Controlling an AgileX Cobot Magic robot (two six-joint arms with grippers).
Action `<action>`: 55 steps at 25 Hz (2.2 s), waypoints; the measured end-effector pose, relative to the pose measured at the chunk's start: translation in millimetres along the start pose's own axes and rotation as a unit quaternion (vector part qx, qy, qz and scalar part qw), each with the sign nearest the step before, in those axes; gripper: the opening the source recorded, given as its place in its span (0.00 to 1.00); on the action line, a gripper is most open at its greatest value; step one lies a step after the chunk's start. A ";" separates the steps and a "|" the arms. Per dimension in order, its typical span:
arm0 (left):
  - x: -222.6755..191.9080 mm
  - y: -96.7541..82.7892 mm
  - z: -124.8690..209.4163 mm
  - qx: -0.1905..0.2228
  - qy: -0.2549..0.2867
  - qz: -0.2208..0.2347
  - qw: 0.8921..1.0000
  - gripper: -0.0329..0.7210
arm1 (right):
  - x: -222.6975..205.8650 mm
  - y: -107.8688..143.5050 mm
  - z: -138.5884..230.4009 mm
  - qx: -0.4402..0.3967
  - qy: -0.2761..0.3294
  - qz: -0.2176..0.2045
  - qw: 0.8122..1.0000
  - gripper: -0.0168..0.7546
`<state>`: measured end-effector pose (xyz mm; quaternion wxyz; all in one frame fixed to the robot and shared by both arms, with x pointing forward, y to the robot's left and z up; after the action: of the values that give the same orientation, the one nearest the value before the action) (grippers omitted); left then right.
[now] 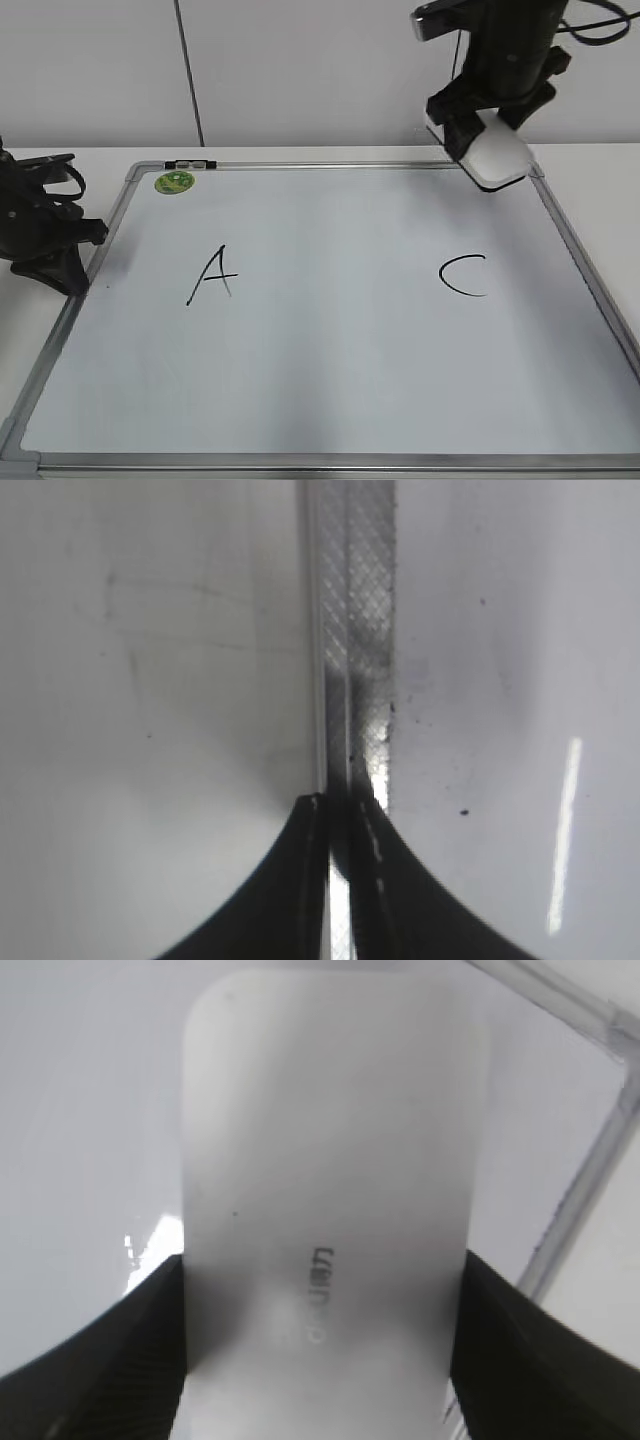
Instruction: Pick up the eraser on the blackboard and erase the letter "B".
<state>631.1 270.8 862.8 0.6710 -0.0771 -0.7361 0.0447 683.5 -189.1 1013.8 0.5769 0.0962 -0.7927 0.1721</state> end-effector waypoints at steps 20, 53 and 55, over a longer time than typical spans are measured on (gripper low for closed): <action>0.0 -0.2 0.0 0.001 0.000 0.001 1.000 0.06 | -49.5 -67.0 130.6 -0.179 0.096 -0.029 0.979 0.73; 0.0 -0.2 0.0 0.001 0.000 0.001 1.000 0.06 | -96.7 -68.2 103.9 -0.210 0.017 -0.042 0.977 0.86; 0.0 -0.2 0.0 0.001 0.000 0.001 1.000 0.06 | -89.8 -70.9 97.9 -0.209 0.017 -0.043 0.977 0.86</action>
<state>631.1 270.6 862.8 0.6709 -0.0772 -0.7361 0.0456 650.4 -296.2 913.2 0.6043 0.0043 -0.7965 -0.0208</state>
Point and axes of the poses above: a point on each arm's last joint axis where the gripper is mounted, x pointing back along that axis away from the gripper, y along the wrist's bending axis when the last joint is at zero, z = x × y, the point moved 4 cm from there along -x, pointing out along that axis toward the gripper, and after that the axes turned 3 degrees about -x, right-handed, at the moved point
